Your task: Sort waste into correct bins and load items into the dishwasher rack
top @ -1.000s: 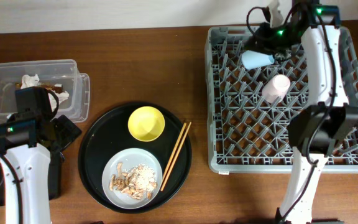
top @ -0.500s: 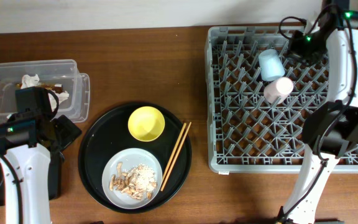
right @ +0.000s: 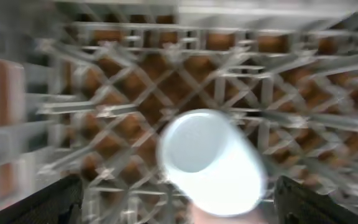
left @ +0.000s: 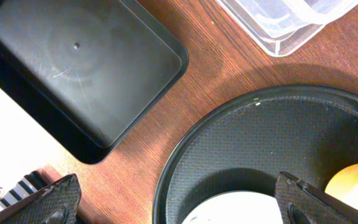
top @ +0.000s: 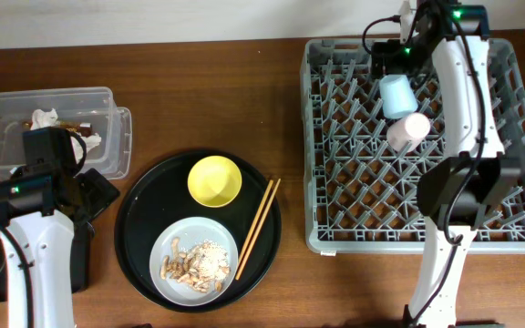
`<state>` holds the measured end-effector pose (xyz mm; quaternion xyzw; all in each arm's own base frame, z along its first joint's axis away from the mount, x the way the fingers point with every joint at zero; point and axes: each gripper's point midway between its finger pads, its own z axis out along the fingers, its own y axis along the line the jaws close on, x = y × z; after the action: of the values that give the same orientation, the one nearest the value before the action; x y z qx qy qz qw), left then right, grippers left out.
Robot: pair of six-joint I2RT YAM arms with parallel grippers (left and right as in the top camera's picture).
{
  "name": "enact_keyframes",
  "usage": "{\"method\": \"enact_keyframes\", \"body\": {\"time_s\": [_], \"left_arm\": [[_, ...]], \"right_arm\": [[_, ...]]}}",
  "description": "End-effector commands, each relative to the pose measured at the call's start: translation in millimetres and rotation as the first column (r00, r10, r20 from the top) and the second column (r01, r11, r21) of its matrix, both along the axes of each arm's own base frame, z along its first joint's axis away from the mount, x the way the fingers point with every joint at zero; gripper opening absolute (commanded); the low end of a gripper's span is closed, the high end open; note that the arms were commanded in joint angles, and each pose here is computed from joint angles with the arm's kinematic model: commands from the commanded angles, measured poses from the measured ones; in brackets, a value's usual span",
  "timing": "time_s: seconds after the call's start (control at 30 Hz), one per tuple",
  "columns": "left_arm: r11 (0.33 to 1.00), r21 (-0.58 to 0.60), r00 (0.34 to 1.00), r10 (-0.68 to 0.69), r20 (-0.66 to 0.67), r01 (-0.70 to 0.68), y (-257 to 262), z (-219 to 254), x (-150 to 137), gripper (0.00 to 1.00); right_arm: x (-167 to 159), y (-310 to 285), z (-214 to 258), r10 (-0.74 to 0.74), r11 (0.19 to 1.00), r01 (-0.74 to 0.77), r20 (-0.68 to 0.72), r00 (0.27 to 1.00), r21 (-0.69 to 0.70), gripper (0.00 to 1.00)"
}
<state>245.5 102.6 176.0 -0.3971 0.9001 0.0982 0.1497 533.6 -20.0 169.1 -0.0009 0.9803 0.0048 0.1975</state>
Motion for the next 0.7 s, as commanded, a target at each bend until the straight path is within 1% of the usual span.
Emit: {"method": "enact_keyframes", "body": {"time_s": [0.0, 0.07, 0.13, 0.27, 0.3, 0.33, 0.37, 0.5, 0.57, 0.67], "left_arm": [[1.0, 0.012, 1.0, 0.016, 0.003, -0.016, 3.3, 1.9, -0.6, 0.99], [1.0, 0.012, 1.0, 0.016, 0.003, -0.016, 3.4, 1.9, -0.7, 0.99], [1.0, 0.012, 1.0, 0.016, 0.003, -0.016, 3.4, 1.9, -0.7, 1.0], [1.0, 0.012, 1.0, 0.017, 0.003, -0.017, 3.4, 1.9, -0.7, 0.99], [1.0, 0.012, 1.0, 0.017, 0.003, -0.017, 3.4, 1.9, -0.7, 0.99], [1.0, 0.012, 1.0, 0.017, 0.003, -0.017, 3.4, 1.9, -0.7, 0.99], [1.0, 0.012, 1.0, 0.016, 0.003, -0.016, 3.4, 1.9, -0.7, 0.99], [1.0, 0.012, 1.0, 0.016, 0.003, -0.016, 3.3, 1.9, -0.6, 0.99], [1.0, 0.012, 1.0, 0.016, 0.003, -0.016, 3.3, 1.9, -0.6, 0.99], [1.0, 0.012, 1.0, 0.017, 0.003, -0.017, 3.4, 1.9, -0.7, 0.99]], "right_arm": [[3.1, -27.8, -1.3, -0.016, 0.978, 0.015, -0.005, 1.0, -0.207, 0.98], [4.7, -20.9, -17.1, 0.004, 0.985, -0.01, -0.035, 0.999, -0.174, 0.99], [4.3, -3.1, -28.4, 0.11, 0.985, -0.117, -0.064, 0.992, -0.127, 0.98], [-2.6, 0.0, -59.2, 0.124, 0.983, -0.141, -0.143, 0.982, -0.115, 0.99], [-4.2, 0.2, -64.1, 0.124, 0.983, -0.142, -0.154, 0.98, -0.113, 0.94], [-4.7, 0.2, -64.3, 0.124, 0.983, -0.142, -0.156, 0.98, -0.113, 0.84], [-4.6, 0.2, -64.3, 0.124, 0.983, -0.142, -0.156, 0.98, -0.113, 0.81], [-3.9, -1.3, -73.8, 0.124, 0.983, -0.144, -0.162, 0.979, -0.116, 0.8], [-3.2, -1.5, -88.1, 0.124, 0.983, -0.144, -0.169, 0.978, -0.115, 0.81], [1.0, -7.1, -95.4, 0.109, 0.98, -0.133, -0.16, 0.981, -0.148, 0.81]]}}
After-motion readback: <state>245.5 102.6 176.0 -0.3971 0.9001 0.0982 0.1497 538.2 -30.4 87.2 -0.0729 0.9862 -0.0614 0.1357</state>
